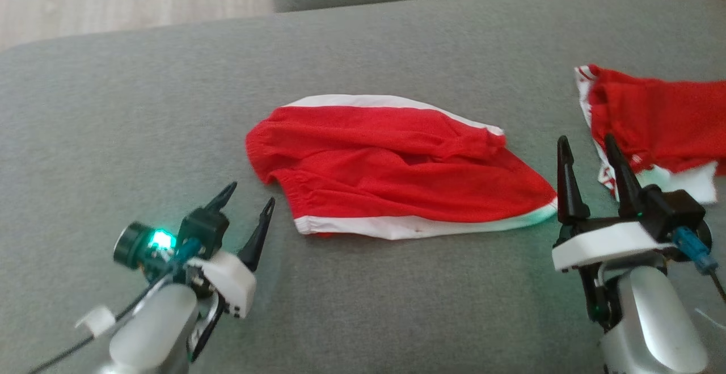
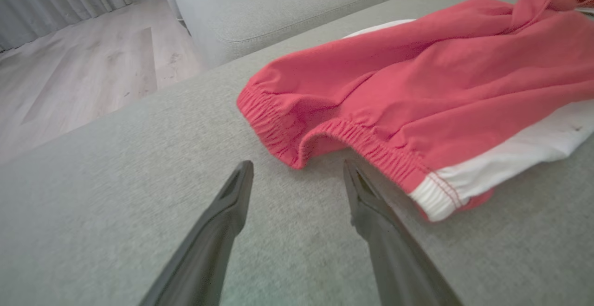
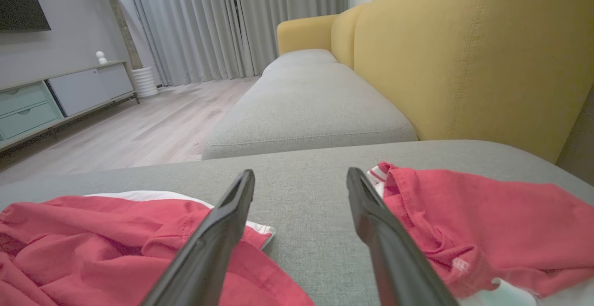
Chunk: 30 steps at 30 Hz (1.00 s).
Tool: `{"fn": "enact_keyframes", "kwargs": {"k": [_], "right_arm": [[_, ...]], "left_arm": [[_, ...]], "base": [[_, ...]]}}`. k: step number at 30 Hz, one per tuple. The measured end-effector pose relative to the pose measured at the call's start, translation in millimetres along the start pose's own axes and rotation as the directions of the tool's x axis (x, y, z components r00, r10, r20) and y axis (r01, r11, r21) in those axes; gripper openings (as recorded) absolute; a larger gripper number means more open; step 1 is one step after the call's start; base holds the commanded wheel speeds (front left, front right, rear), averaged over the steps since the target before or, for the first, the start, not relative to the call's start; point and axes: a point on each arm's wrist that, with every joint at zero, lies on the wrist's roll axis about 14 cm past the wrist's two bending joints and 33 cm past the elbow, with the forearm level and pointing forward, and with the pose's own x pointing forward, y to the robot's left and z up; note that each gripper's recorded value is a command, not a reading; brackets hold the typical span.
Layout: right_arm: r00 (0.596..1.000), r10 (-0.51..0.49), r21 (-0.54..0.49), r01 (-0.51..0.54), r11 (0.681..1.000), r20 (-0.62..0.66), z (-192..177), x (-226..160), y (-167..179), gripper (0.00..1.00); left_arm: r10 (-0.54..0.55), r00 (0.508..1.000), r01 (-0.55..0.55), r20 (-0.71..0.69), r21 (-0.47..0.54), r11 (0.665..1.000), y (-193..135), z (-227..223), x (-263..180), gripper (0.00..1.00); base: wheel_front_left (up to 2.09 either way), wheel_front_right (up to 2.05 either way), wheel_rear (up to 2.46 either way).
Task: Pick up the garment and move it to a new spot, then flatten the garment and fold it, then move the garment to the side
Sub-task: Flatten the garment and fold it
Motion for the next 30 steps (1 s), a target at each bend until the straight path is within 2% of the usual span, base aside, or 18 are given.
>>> {"fn": "enact_keyframes", "kwargs": {"k": [9, 13, 18, 22, 25, 30], "right_arm": [[0.999, 0.046, 0.003, -0.046, 0.999, -0.014, -5.3, -2.9, 17.4, 1.0], [0.998, 0.059, 0.004, -0.059, 0.998, -0.003, -1.3, -3.6, 22.2, 1.0], [0.998, 0.06, 0.011, -0.06, 0.998, -0.008, -3.2, -7.4, 23.3, 1.0], [0.998, 0.057, 0.011, -0.057, 0.998, -0.013, -4.9, -9.8, 22.1, 1.0], [0.998, 0.053, 0.011, -0.052, 0.999, -0.017, -6.2, -10.3, 20.6, 1.0], [0.999, 0.043, 0.008, -0.042, 0.999, -0.021, -7.9, -11.7, 16.6, 1.0]], "left_arm": [[0.121, 0.99, -0.114, 0.069, -0.095, 0.989, 14.7, 5.5, -35.1, 1.0], [0.208, 0.971, -0.188, 0.116, -0.163, 0.969, 23.4, 12.8, -49.7, 1.0], [0.241, 0.963, -0.212, 0.118, -0.216, 0.953, 15.0, 3.5, -62.5, 1.0], [0.202, 0.967, -0.157, 0.156, -0.264, 0.952, -2.3, 12.2, -60.1, 1.0], [0.125, 0.979, -0.076, 0.163, -0.278, 0.958, -21.0, 12.8, -55.3, 1.0], [0.002, 0.99, 0.044, 0.142, -0.319, 0.947, -50.8, 10.7, -43.6, 1.0]], "base": [[0.0, 0.0, 0.0], [0.0, 0.0, 0.0], [0.0, 0.0, 0.0], [0.0, 0.0, 0.0], [0.0, 0.0, 0.0], [0.0, 0.0, 0.0]]}}
